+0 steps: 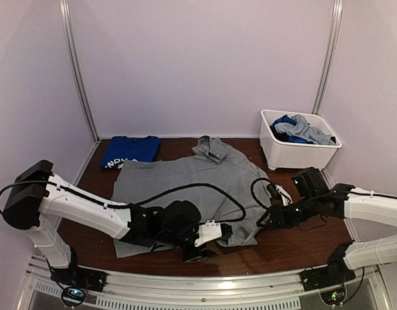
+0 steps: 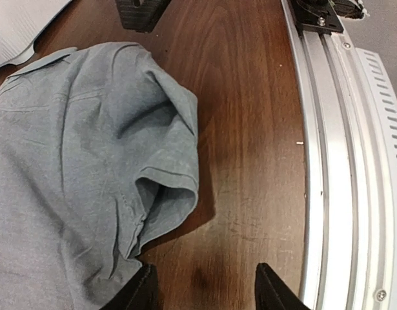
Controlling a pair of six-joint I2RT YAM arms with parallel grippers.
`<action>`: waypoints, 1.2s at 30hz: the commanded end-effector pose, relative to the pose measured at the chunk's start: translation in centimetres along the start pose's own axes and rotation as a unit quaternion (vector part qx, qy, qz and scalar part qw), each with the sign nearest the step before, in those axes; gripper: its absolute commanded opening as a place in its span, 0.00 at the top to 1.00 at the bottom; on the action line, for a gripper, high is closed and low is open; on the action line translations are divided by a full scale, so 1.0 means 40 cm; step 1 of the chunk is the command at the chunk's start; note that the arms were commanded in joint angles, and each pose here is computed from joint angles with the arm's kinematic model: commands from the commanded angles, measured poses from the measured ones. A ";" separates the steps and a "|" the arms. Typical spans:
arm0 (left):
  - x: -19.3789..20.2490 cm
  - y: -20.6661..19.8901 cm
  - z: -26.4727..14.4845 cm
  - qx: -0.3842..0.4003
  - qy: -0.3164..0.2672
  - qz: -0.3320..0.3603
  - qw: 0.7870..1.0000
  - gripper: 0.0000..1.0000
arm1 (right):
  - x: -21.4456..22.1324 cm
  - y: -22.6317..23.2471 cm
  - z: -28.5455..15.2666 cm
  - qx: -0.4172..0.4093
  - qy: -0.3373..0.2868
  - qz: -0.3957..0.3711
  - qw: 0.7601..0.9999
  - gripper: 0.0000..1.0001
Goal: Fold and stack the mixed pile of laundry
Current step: Adjust the flattened shirt at the center of the board.
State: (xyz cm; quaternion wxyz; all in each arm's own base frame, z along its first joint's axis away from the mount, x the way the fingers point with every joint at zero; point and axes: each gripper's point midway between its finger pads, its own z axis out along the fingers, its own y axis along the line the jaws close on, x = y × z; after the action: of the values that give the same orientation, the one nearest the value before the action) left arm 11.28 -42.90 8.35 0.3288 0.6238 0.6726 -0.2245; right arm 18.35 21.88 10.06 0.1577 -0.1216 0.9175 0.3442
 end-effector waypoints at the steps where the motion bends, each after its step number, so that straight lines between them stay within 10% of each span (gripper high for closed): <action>1: -0.072 0.006 0.045 -0.014 -0.051 0.052 0.997 0.49 | 0.011 -0.010 0.024 -0.016 -0.012 0.046 0.999 0.44; 14: -0.017 0.050 0.167 -0.062 0.015 0.105 0.992 0.61 | -0.029 -0.079 0.069 0.037 -0.025 0.064 0.997 0.42; 23: -0.001 0.071 0.163 -0.086 0.038 0.124 0.988 0.93 | -0.072 -0.110 0.044 0.051 -0.059 0.075 0.994 0.72; 26: -0.063 0.049 0.113 -0.067 0.010 0.121 0.990 1.00 | -0.081 -0.111 0.029 0.055 -0.065 0.074 0.994 1.00; 36: -0.299 -0.026 -0.116 0.074 -0.148 0.015 0.986 1.00 | -0.176 -0.120 -0.101 0.088 -0.146 0.066 0.983 1.00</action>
State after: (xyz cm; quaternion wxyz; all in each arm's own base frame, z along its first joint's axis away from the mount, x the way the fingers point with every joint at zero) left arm 11.54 -47.07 15.17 0.4031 0.6509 0.5983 -0.2364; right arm 24.18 17.97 10.61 0.2354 -0.0037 0.9219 0.3077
